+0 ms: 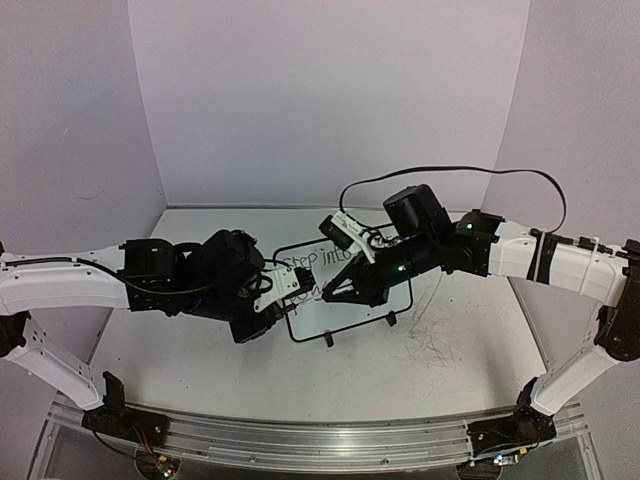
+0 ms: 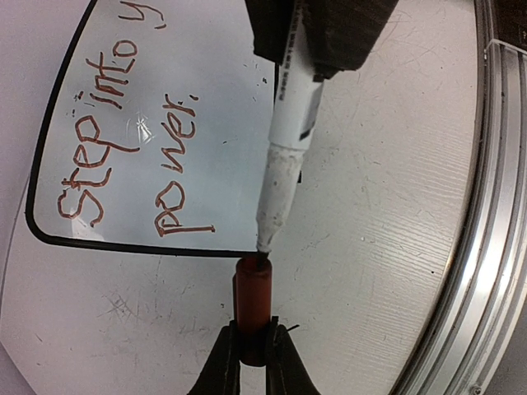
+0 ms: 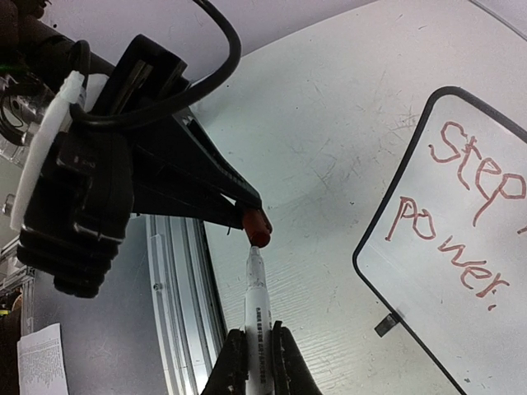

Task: Write a sentence on the whiteboard
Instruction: Insert the whiteboard marker without the cap into the pen cap.

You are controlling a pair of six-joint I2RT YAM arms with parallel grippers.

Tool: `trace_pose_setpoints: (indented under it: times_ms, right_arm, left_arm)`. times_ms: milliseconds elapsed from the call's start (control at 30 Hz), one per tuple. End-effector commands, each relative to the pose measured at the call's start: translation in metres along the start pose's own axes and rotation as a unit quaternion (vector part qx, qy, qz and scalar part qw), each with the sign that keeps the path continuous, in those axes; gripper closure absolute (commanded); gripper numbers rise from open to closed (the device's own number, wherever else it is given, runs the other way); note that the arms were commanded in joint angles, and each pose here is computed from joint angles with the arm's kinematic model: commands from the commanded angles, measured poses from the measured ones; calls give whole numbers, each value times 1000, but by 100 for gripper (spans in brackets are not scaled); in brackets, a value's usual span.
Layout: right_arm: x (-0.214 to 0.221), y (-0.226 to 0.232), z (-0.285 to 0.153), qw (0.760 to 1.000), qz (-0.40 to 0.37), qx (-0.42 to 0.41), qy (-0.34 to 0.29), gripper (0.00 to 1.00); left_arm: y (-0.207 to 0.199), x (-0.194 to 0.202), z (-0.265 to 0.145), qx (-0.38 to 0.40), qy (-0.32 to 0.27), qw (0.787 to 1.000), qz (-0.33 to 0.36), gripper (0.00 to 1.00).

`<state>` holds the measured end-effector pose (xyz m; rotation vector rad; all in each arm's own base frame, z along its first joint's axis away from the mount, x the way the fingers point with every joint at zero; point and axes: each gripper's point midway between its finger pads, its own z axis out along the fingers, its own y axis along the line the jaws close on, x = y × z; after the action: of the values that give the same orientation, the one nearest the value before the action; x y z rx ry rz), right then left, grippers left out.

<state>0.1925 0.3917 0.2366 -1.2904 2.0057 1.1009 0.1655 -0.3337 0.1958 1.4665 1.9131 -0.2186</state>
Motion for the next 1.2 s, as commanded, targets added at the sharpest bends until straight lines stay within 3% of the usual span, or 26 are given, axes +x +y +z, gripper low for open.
trace_pose_setpoints:
  times_ms: [0,400,600,1167]
  right_arm:
    - [-14,7,0,1000,-11,-12,-20,100]
    - [-15,-1,8,1000,-8,-3,-15,100]
    - [-17,13,13,999,-22,-45,-10,100]
    - [-12,35,29,993,-37,-110,16,100]
  left_arm:
    - [5,-14,-11,-11,-32,999,-9,100]
    - [6,-15,-17,-12,-40,999,-9,100]
    - [6,-20,-20,-13,-46,999,-1,100]
    - [-12,-89,-46,-21,-116,991,65,100]
